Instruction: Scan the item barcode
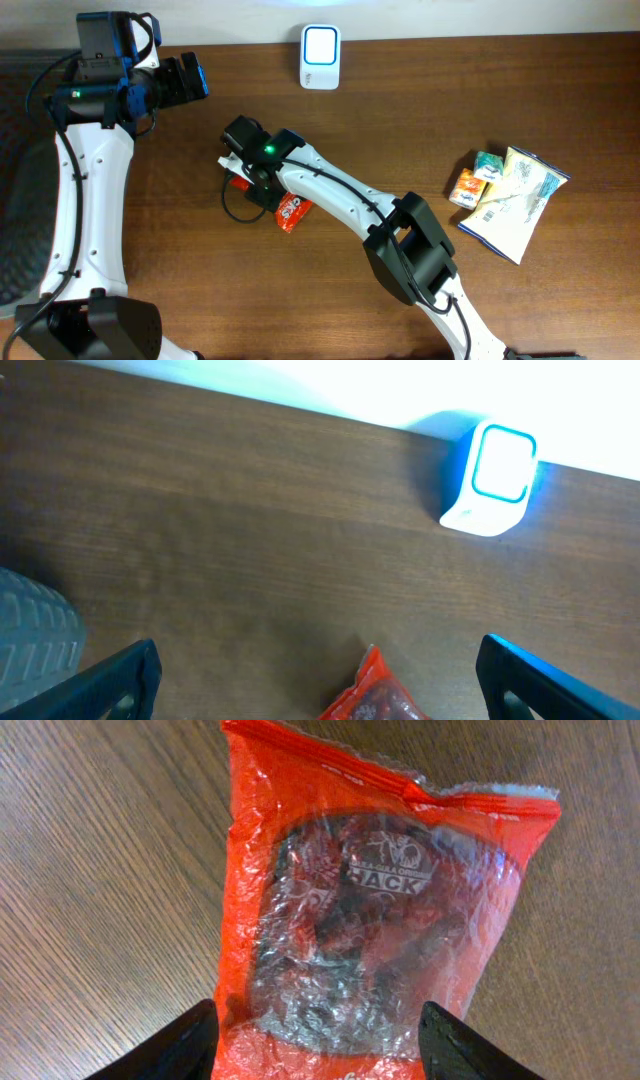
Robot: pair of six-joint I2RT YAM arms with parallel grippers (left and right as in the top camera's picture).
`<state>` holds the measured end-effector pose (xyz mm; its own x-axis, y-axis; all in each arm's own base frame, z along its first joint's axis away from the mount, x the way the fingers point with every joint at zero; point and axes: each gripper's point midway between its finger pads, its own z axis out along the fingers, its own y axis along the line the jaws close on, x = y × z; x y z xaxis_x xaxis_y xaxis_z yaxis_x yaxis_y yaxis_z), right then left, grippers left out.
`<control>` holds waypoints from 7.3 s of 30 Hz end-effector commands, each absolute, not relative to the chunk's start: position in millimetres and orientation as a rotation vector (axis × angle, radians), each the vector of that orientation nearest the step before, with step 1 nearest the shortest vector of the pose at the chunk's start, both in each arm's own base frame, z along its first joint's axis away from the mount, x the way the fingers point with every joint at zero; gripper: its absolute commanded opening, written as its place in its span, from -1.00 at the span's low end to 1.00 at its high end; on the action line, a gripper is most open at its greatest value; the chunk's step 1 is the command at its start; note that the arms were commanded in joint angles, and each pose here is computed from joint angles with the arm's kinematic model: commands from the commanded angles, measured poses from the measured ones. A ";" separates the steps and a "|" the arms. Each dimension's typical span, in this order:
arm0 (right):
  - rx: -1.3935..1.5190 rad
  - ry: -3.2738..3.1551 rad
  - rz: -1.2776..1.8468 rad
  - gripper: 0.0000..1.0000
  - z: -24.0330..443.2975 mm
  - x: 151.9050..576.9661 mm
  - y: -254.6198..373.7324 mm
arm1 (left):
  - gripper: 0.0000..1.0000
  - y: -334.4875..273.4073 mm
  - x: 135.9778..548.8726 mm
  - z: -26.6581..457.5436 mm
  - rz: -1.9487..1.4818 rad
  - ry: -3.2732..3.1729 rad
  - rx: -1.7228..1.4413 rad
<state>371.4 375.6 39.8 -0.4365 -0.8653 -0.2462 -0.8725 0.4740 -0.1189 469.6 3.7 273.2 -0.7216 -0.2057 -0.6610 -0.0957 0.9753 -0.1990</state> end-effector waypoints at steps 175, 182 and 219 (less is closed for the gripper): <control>-0.618 2.841 -0.875 -0.92 73.7 367.4 197.0 | 0.98 3.7 470.9 271.8 -0.183 2.382 -0.190; -0.845 2.989 -0.489 -0.60 51.5 332.0 254.5 | 0.98 4.0 471.0 271.9 -0.182 2.382 -0.190; -0.724 3.058 1.115 0.23 31.9 352.4 195.2 | 0.98 3.9 470.9 271.8 -0.182 2.382 -0.190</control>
<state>361.4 177.8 28.3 -0.8930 -0.4420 0.0849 -0.3268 0.7665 0.5529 469.6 3.7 273.2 -0.7216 -0.2057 -0.6610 -0.0957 0.9753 -0.1990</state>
